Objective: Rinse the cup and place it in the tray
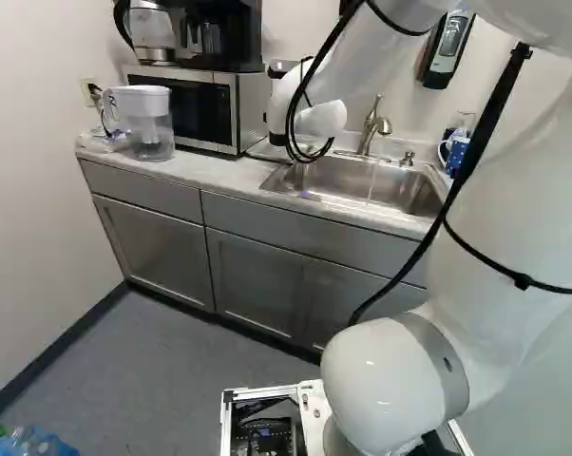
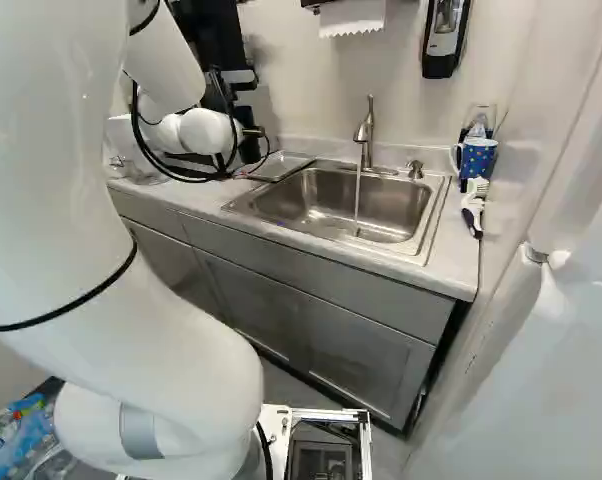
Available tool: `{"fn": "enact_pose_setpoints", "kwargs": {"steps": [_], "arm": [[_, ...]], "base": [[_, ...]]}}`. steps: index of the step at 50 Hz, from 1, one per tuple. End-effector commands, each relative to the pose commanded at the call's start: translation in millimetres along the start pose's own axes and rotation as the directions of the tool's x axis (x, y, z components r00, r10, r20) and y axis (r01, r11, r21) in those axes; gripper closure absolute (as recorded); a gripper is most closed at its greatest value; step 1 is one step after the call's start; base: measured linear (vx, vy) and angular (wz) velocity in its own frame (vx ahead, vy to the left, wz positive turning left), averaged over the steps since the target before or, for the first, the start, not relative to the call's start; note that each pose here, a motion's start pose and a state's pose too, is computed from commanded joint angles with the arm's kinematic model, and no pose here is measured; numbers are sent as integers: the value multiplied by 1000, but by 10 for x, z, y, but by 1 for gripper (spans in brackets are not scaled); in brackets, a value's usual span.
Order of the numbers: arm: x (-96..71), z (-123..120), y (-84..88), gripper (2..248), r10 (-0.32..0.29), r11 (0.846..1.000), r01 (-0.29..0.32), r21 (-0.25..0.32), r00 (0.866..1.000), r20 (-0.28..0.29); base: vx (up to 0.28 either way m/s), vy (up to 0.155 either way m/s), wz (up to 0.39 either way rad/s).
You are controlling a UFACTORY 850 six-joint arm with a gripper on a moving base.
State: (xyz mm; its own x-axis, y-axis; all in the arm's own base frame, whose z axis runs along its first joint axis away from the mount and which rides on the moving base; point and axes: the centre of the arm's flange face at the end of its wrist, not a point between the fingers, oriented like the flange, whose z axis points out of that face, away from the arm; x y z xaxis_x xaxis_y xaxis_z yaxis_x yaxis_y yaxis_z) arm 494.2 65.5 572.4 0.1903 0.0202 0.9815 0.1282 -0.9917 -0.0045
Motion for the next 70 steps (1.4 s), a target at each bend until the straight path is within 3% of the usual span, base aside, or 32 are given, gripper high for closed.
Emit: {"fn": "enact_pose_setpoints", "kwargs": {"steps": [39, 70], "arm": [[-19, -76, 573, 124, 22, 993, -22, -114, 1000, -1], [-325, -51, 1001, 124, 50, 980, -38, -197, 997, 57]], "base": [[0, 0, 0], [0, 0, 0]]}}
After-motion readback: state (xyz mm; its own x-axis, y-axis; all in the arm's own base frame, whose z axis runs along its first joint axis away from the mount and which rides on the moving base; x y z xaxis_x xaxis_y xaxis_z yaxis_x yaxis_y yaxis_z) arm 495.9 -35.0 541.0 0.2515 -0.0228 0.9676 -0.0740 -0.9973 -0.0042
